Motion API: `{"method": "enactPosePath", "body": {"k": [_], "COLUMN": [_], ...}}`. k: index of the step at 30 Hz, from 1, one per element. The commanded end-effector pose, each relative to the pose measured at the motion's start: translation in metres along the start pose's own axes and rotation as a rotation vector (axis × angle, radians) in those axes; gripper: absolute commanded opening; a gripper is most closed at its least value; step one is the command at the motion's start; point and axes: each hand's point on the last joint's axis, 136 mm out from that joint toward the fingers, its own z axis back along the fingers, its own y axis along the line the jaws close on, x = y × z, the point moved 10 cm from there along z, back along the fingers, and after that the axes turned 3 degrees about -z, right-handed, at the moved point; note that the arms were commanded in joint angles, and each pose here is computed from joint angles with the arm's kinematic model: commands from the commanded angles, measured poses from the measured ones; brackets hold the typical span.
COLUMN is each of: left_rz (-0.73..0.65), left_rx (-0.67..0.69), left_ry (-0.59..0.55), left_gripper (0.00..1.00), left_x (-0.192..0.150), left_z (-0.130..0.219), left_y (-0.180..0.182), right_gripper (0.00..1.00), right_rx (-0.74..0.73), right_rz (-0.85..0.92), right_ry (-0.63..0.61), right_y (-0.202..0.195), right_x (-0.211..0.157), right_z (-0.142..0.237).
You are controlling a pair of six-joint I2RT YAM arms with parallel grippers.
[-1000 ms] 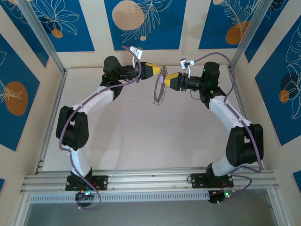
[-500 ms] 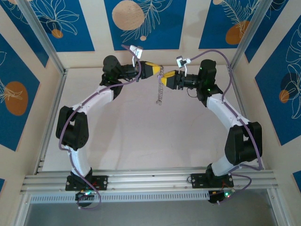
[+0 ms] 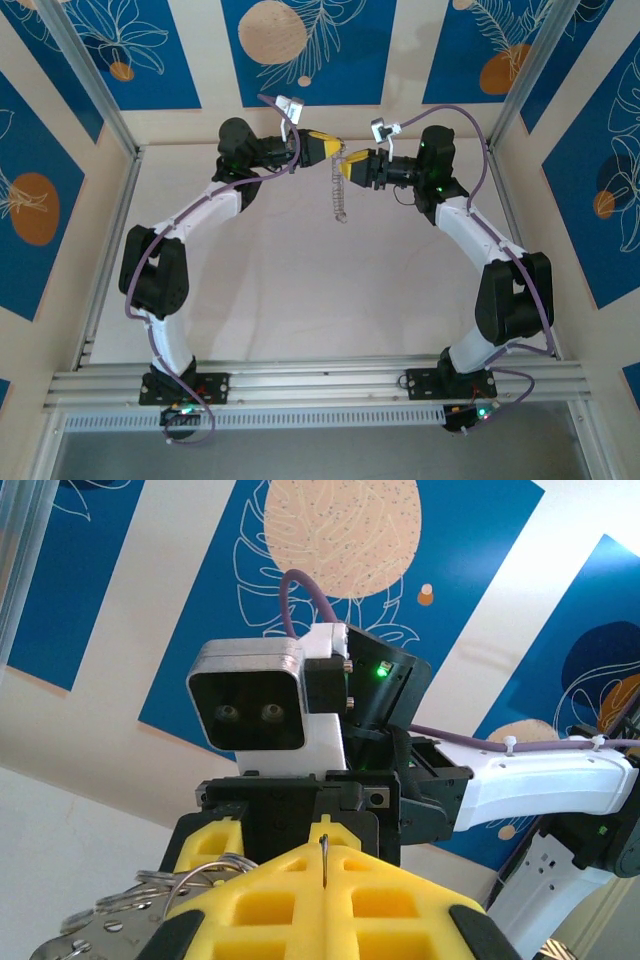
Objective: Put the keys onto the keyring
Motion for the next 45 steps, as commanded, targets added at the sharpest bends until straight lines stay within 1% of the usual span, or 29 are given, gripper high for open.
{"method": "enactPosePath", "body": {"k": [1, 9, 30, 45], "left_rz": [-0.079, -0.079, -0.098, -0.096], "left_rx": [-0.045, -0.043, -0.018, -0.023], "left_ry": [-0.015, -0.016, -0.009, -0.004], "left_gripper": [0.0, 0.0, 0.0, 0.0], "left_x": [0.013, 0.012, 0.009, 0.007], "left_z": [-0.005, -0.005, -0.002, -0.003], "left_y": [-0.01, -0.009, -0.009, -0.009], "right_gripper": [0.26, 0.0, 0.0, 0.0], "right_rx": [0.039, 0.047, -0.09, -0.106], "right_rz": [0.041, 0.036, 0.017, 0.045], "right_ry": [-0.002, 0.005, -0.014, 0.022], "right_y": [0.007, 0.01, 0.023, 0.031], "right_x": [0.007, 0.007, 0.01, 0.026], "right_z": [-0.003, -0.001, 0.029, 0.028]}}
